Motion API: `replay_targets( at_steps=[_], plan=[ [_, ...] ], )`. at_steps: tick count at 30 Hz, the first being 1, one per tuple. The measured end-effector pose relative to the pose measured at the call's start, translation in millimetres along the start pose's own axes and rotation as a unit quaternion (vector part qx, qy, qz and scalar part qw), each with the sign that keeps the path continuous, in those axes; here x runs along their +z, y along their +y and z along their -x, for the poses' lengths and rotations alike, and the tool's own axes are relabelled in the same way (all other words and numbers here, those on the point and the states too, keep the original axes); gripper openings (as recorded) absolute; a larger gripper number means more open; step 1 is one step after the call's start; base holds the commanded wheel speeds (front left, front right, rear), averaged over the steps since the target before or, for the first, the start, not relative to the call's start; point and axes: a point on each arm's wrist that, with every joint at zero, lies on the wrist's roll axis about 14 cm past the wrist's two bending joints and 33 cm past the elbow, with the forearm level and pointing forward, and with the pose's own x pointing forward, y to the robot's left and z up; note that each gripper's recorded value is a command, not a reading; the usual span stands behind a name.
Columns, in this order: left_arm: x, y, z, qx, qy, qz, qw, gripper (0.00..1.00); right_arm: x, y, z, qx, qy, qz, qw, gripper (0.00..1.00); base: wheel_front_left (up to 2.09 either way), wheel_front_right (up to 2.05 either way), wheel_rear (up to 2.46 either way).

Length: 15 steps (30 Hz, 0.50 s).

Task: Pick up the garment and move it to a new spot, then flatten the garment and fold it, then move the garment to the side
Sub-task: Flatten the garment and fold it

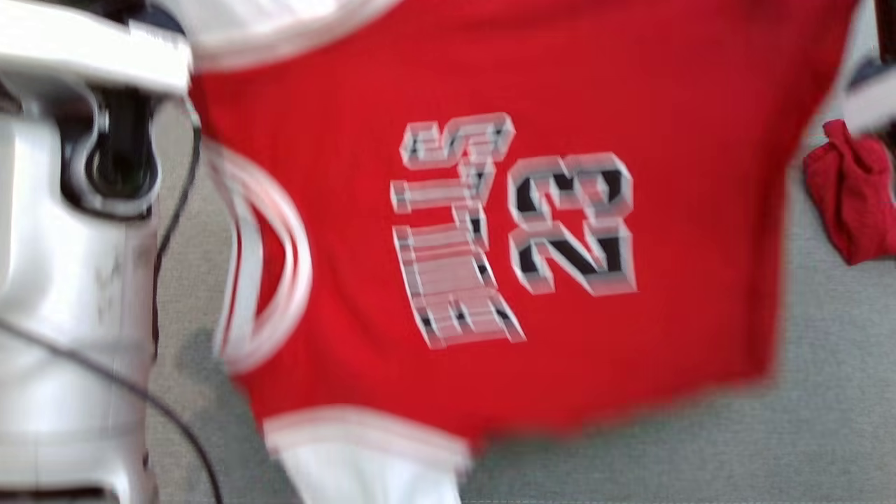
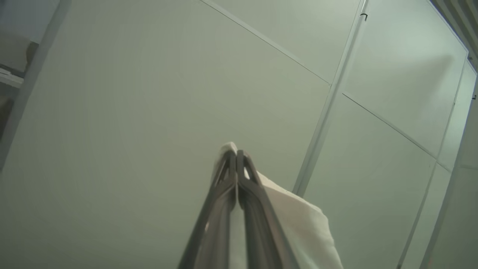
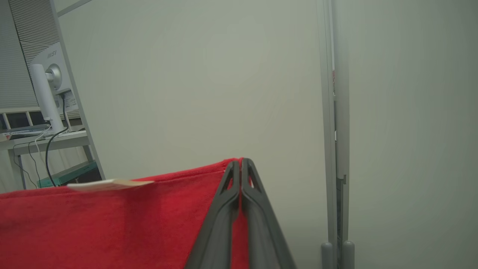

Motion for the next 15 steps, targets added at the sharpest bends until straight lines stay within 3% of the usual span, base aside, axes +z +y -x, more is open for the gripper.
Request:
replay_targets(
  at_steps=[1,3,6,8,11,15],
  plan=[
    [3.6,13.7,-21.1,0.016,-0.030,-0.015,0.999,0.00,-4.0,7.7,-29.4,0.001,-0.004,0.006,1.000,0.00,0.00,0.00,0.00],
    [16.7,14.2,-37.7,0.014,-0.060,-0.040,0.997,0.00,14.4,15.9,-51.1,0.001,-0.045,0.025,0.999,0.00,0.00,0.00,0.00],
    [55.8,-6.5,-66.0,-0.017,-0.123,-0.050,0.991,0.00,74.5,22.8,-79.7,0.005,-0.132,0.083,0.988,0.00,0.00,0.00,0.00],
    [66.1,-22.0,-79.1,-0.039,-0.139,-0.048,0.988,0.00,86.0,23.4,-94.3,0.007,-0.134,0.124,0.983,0.00,0.00,0.00,0.00],
    [31.9,-32.1,-83.2,-0.068,-0.103,-0.044,0.991,0.00,35.8,6.5,-103.7,-0.004,-0.065,0.155,0.986,0.00,0.00,0.00,0.00],
    [-69.1,17.9,-54.4,-0.023,0.011,-0.005,1.000,0.00,-62.8,-28.1,-91.0,-0.029,0.047,0.154,0.987,0.00,0.00,0.00,0.00]
  ],
)
